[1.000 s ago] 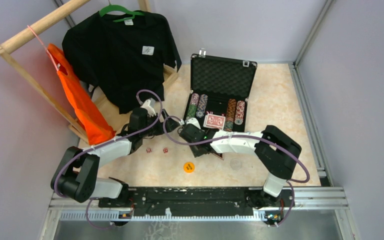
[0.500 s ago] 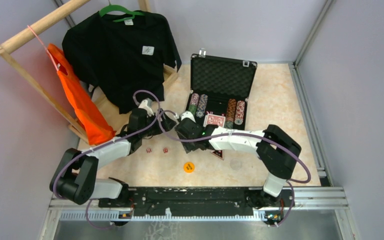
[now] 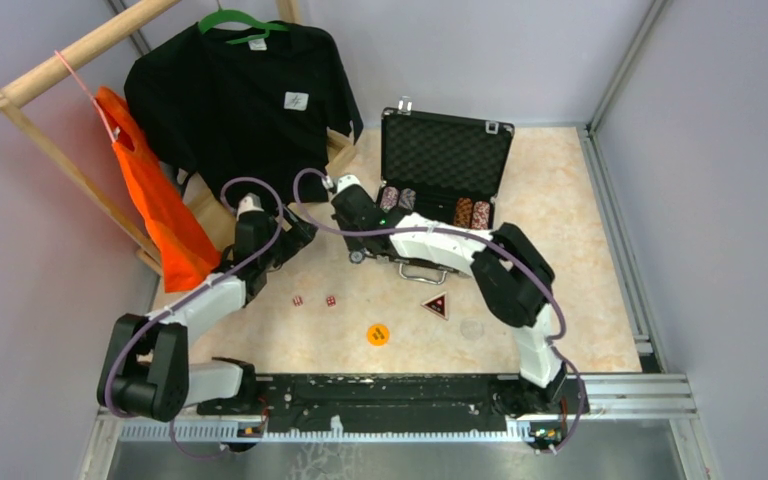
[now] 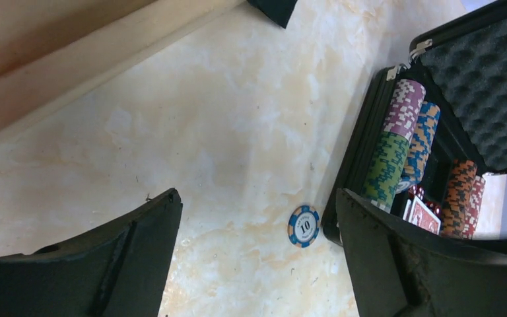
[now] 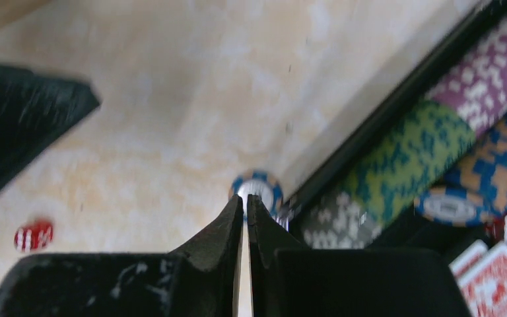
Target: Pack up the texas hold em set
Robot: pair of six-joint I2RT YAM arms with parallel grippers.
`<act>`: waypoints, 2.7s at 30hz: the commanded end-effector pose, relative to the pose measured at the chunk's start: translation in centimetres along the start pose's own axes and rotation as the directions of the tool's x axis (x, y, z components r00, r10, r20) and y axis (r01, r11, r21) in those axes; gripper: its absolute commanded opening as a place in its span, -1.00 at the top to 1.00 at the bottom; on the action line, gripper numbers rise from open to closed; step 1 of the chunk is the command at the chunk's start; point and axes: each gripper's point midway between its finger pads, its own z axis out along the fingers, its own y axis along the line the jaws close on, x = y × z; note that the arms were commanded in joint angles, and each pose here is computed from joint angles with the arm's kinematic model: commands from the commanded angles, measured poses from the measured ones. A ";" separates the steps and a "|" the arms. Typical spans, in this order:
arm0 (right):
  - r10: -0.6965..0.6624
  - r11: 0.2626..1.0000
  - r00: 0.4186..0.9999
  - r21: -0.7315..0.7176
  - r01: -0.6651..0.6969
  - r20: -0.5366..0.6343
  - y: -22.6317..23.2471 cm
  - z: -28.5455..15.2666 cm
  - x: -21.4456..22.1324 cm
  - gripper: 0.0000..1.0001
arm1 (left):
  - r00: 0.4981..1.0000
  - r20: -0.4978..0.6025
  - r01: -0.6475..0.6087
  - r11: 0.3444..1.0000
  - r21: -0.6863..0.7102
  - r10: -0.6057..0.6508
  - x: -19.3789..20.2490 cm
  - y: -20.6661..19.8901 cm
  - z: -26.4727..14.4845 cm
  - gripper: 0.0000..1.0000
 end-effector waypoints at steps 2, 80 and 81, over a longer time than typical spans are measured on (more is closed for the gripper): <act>-0.042 0.999 0.999 -0.028 0.042 0.014 0.9 3.9 -2.3 0.83 | 1.000 0.030 0.003 1.000 -0.019 -0.002 -0.5 0.5 -0.4 -0.89; -0.076 0.996 0.995 0.043 0.078 -0.058 -0.3 -1.4 4.5 0.82 | 0.998 -0.056 -0.012 0.997 0.074 0.016 1.8 -0.3 0.0 -0.90; -0.079 0.996 0.995 0.040 0.082 -0.054 -0.1 -1.2 4.1 0.82 | 0.998 -0.056 -0.013 0.997 0.072 0.017 1.8 -0.3 0.0 -0.90</act>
